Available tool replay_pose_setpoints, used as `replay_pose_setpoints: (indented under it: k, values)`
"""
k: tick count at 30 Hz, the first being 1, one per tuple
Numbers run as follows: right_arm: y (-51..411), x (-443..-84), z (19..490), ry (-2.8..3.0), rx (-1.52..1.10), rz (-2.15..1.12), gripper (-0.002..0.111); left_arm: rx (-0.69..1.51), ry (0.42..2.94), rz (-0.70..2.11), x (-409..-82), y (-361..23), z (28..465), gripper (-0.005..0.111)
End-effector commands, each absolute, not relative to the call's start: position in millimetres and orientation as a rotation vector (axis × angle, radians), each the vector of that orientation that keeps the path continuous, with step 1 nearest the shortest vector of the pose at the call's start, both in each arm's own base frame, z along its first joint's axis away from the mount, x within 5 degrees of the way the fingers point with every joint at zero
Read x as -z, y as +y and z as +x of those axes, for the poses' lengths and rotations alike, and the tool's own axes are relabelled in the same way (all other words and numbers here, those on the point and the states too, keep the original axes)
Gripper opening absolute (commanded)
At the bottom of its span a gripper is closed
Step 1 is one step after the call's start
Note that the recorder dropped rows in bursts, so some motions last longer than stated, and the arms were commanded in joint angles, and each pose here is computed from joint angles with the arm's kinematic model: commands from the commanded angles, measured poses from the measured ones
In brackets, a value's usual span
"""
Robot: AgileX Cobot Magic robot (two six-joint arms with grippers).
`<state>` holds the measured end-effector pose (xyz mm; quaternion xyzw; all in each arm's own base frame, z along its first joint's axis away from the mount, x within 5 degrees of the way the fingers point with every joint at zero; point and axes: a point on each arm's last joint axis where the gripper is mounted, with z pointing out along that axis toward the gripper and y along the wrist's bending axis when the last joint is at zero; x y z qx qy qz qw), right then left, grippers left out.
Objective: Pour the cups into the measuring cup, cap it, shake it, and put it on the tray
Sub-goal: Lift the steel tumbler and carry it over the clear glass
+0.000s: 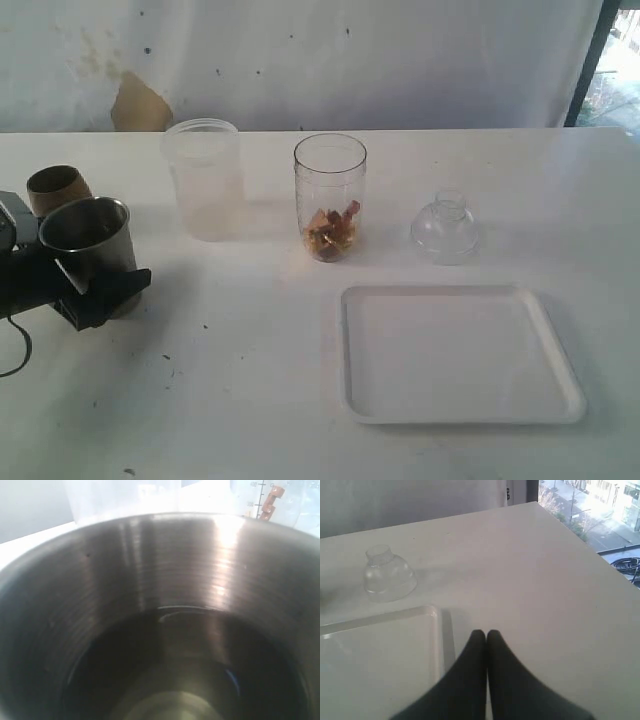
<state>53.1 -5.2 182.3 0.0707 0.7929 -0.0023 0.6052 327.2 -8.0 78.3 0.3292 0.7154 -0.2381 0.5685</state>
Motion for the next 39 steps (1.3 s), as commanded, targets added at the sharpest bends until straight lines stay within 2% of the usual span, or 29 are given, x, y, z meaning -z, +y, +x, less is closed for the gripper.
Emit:
replay_pose_setpoints:
  k: [1,8,10,12,16,17,25,34,39]
  values:
    - [-5,-182,53,1.827,0.006,0.159,0.000,0.571,1.665,0.765,-80,-9,328,0.105]
    - [-5,-182,53,1.827,0.006,0.159,0.000,0.579,1.670,0.756,-80,-9,328,0.104]
    - [-5,-182,53,1.827,0.006,0.159,0.000,0.579,1.670,0.756,-80,-9,328,0.090]
    - [-5,-182,53,1.827,0.006,0.159,0.000,0.580,1.670,0.758,-80,-9,328,0.056]
    - [-5,-182,53,1.827,0.006,0.159,0.000,0.602,1.660,0.815,-79,-12,324,0.005]
    - [-5,-182,53,1.827,0.006,0.159,0.000,0.600,1.657,0.823,-79,-12,324,0.000]
    - [-5,-182,53,1.827,0.006,0.159,0.000,0.695,1.686,0.787,-85,-21,323,0.000]
    - [-5,-182,53,1.827,0.006,0.159,0.000,0.671,1.621,0.748,-110,-44,330,0.000]
    - [-5,-182,53,1.827,0.006,0.159,0.000,0.655,1.558,0.721,-137,-51,334,0.000]
